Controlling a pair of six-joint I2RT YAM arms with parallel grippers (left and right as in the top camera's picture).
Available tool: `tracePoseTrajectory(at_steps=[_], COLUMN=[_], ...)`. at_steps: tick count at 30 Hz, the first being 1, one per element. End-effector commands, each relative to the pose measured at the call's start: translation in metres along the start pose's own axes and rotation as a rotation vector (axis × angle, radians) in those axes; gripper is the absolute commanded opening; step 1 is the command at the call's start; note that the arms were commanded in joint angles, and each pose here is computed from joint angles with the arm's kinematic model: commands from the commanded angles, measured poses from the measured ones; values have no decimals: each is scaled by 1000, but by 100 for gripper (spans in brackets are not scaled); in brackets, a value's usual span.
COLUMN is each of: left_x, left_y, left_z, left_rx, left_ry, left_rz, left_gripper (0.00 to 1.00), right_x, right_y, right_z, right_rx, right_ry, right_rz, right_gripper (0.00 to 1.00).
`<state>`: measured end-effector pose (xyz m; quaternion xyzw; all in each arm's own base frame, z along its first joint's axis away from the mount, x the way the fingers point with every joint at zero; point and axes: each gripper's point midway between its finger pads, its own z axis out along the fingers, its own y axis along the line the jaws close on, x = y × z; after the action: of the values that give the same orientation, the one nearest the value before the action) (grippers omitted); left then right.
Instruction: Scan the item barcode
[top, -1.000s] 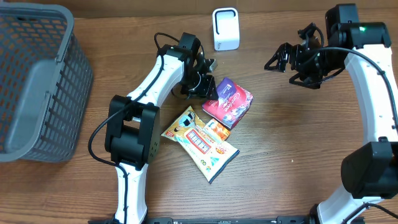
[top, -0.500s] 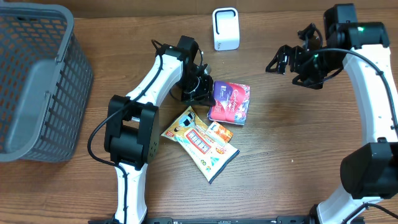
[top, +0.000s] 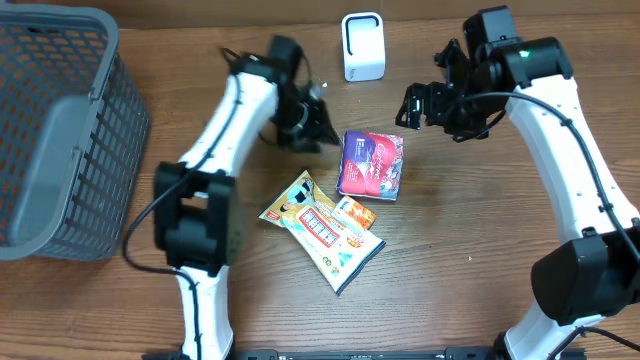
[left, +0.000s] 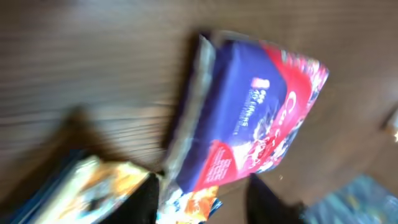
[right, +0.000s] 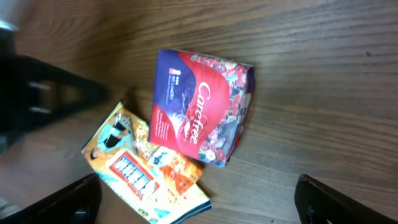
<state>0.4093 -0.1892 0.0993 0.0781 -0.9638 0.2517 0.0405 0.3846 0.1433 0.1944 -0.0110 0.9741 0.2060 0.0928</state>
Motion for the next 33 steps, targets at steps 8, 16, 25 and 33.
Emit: tracePoseTrajectory(at_steps=[8,16,25,33], left_x=[-40,-42,-40,-38], left_y=[83,111,115,119], left_z=[-92,-103,-104,-105], left_rx=[-193,-284,-305,-333], left_ry=[-232,-255,-251,-252], left_rz=[-204,-249,-253,-257], left_gripper=[100,100,100,100], right_x=[-4,13,33,29], right_y=[34,58,63,39], right_z=[46,109,168,182], right_rx=[191,403,541,719], right_ry=[-109,-135,-127,-174], right_rz=[-14,-127,-198,-251], right_gripper=[87,81,80,81])
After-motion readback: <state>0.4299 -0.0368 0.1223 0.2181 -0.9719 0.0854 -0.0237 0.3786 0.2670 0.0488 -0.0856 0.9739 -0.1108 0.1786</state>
